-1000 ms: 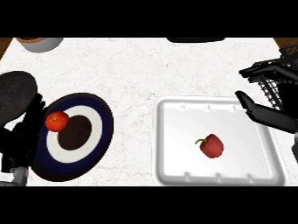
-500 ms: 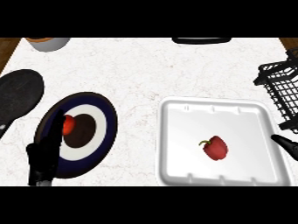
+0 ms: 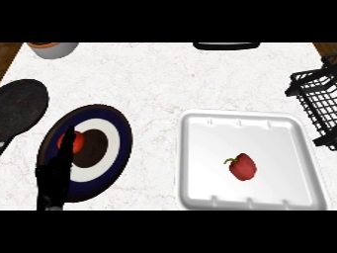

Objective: Pick the bell pepper from the tray and place it in the tiered basket

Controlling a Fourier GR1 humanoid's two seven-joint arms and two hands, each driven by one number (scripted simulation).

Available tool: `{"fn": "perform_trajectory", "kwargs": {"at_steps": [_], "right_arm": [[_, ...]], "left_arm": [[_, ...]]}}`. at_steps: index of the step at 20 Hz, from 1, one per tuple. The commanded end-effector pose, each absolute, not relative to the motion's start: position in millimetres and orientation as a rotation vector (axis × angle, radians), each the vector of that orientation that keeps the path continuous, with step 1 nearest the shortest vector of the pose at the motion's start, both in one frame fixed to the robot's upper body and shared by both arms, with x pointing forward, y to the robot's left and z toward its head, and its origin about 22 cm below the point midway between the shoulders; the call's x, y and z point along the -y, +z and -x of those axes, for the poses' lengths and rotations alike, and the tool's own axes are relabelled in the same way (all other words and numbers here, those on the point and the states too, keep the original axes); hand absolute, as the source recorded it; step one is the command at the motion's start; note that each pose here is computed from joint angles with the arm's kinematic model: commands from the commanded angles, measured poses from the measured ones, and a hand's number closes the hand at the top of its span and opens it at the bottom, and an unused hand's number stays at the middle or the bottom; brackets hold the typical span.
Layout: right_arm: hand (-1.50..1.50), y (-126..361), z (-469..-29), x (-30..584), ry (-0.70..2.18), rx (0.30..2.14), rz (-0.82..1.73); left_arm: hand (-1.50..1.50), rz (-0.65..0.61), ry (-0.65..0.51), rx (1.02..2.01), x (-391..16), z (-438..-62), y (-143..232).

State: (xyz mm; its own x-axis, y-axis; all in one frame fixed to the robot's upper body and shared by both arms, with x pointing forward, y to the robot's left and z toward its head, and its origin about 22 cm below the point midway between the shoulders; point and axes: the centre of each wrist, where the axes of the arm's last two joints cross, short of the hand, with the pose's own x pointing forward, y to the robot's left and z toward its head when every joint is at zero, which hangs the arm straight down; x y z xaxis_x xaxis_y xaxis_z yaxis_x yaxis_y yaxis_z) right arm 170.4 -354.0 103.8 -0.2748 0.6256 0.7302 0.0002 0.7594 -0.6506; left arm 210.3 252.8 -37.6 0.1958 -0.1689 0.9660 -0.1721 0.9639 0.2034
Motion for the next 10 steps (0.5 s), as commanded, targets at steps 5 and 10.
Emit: {"fn": "perform_trajectory", "kwargs": {"at_steps": [5, 10], "right_arm": [[-1.5, 120.5, -139.2, 306.6, 0.871, 1.561, 0.851], [-1.5, 115.5, -128.7, 264.9, 0.873, 1.506, 0.923]], "left_arm": [[0.0, -0.27, -0.007, 1.304, -254.8, -202.3, -53.8], [0.0, -0.266, -0.013, 1.305, -235.5, -215.9, -45.6]]}}
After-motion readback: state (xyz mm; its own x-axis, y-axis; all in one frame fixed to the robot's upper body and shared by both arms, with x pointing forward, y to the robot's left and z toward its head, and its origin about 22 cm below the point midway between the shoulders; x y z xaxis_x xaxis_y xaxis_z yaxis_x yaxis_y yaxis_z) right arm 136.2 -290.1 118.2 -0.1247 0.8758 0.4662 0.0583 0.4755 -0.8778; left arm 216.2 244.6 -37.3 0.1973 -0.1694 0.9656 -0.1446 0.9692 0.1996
